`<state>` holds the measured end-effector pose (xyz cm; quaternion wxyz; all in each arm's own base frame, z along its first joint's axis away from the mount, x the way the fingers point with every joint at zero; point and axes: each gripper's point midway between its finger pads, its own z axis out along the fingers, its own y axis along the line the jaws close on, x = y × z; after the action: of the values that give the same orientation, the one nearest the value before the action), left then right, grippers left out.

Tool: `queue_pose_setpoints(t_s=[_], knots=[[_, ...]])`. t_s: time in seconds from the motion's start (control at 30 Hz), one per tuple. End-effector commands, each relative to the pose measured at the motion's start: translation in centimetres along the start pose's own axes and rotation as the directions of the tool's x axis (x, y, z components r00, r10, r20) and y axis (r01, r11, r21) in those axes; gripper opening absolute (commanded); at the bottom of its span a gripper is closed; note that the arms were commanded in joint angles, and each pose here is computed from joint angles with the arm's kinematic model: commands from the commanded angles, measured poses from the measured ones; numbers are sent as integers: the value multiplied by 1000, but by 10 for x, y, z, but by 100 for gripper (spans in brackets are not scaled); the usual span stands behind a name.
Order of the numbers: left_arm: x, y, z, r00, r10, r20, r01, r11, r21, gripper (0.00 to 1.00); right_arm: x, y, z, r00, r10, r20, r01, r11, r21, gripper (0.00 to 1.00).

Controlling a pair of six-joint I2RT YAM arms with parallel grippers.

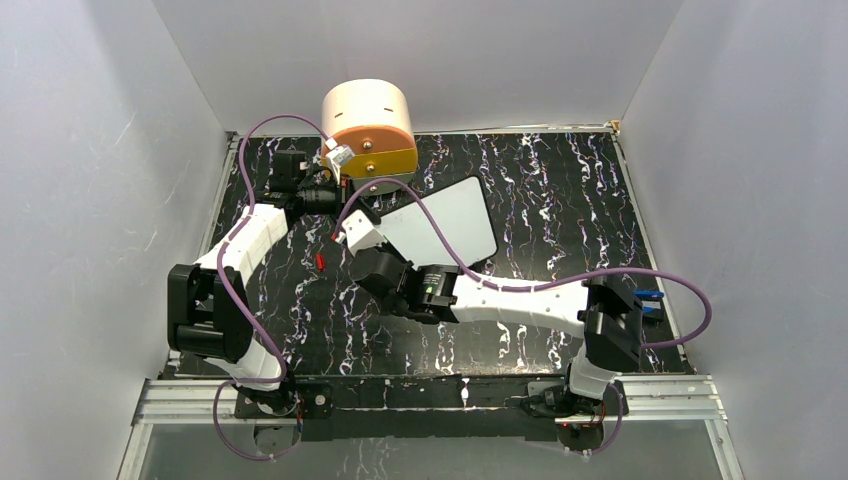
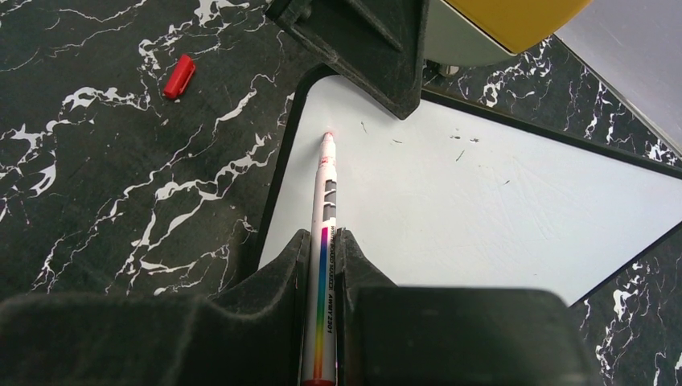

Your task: Write a sentence on the whiteboard

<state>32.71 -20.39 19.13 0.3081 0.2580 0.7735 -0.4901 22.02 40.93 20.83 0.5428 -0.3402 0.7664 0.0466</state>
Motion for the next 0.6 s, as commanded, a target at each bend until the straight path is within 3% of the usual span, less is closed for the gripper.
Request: queue_pose_setpoints(t_s=[0.0,0.57], knots=[[14,7,2,999,-32,-32,31,999,-42,0,-17,-1,-1,998,61,16,-61,998,-1,0],[14,8,2,999,-34,-33,33,999,-42,0,14,11,0,992,39,-122,-44,998,-38,0]])
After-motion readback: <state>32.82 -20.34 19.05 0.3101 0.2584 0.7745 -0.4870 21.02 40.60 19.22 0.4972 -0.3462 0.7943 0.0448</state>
